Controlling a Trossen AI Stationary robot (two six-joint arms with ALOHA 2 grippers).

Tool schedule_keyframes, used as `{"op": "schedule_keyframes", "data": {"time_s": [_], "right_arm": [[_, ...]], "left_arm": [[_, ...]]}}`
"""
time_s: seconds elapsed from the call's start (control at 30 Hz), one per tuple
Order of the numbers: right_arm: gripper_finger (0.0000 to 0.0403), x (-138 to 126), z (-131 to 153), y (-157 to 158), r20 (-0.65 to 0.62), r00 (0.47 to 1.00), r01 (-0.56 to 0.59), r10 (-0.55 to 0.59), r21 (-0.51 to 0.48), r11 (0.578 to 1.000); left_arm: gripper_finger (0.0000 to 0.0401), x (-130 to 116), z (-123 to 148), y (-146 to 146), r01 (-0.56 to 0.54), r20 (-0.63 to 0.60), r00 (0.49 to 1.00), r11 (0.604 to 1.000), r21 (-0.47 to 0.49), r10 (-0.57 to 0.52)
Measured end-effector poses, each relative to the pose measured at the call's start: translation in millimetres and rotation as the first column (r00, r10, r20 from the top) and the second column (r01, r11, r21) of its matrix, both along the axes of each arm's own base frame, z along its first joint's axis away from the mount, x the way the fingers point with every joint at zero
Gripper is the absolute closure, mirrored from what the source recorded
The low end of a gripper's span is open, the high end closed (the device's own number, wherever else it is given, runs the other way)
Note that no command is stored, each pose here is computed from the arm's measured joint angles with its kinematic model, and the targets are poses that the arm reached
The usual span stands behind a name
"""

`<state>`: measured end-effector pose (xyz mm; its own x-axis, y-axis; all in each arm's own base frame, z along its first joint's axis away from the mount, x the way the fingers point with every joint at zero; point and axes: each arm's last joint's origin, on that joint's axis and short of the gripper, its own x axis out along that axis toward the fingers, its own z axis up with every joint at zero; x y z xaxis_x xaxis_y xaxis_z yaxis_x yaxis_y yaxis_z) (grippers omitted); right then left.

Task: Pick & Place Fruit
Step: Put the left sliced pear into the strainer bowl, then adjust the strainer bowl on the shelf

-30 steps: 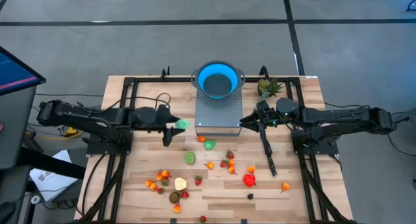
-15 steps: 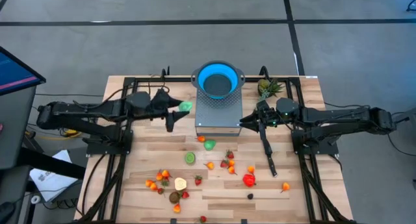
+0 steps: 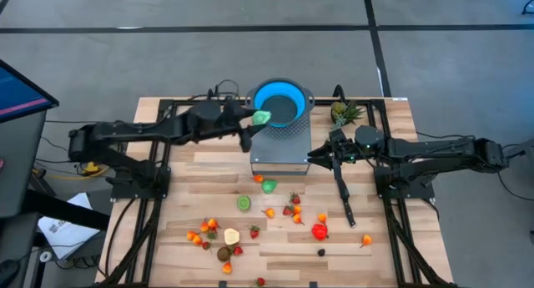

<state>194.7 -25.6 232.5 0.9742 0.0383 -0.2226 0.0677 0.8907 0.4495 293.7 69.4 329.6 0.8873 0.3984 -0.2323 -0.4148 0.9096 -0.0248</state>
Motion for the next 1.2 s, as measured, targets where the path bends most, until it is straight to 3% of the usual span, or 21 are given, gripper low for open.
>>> {"op": "schedule_keyframes", "data": {"time_s": [0.3,0.63,1.2], "right_arm": [[0.0285,0,1,0,0.006,1.0,-0.003,0.003,-0.017,1.0],[0.0285,0,1,0,0.006,1.0,-0.001,0.001,-0.017,1.0],[0.0285,0,1,0,0.007,1.0,-0.001,0.001,-0.018,1.0]], "left_arm": [[0.0175,35,-2,37,-0.07,-0.047,0.996,0.997,0.04,0.072],[0.0175,41,-22,73,-0.158,-0.092,0.983,0.987,0.03,0.161],[0.0129,42,-25,77,-0.168,-0.094,0.981,0.985,0.026,0.17]]}}
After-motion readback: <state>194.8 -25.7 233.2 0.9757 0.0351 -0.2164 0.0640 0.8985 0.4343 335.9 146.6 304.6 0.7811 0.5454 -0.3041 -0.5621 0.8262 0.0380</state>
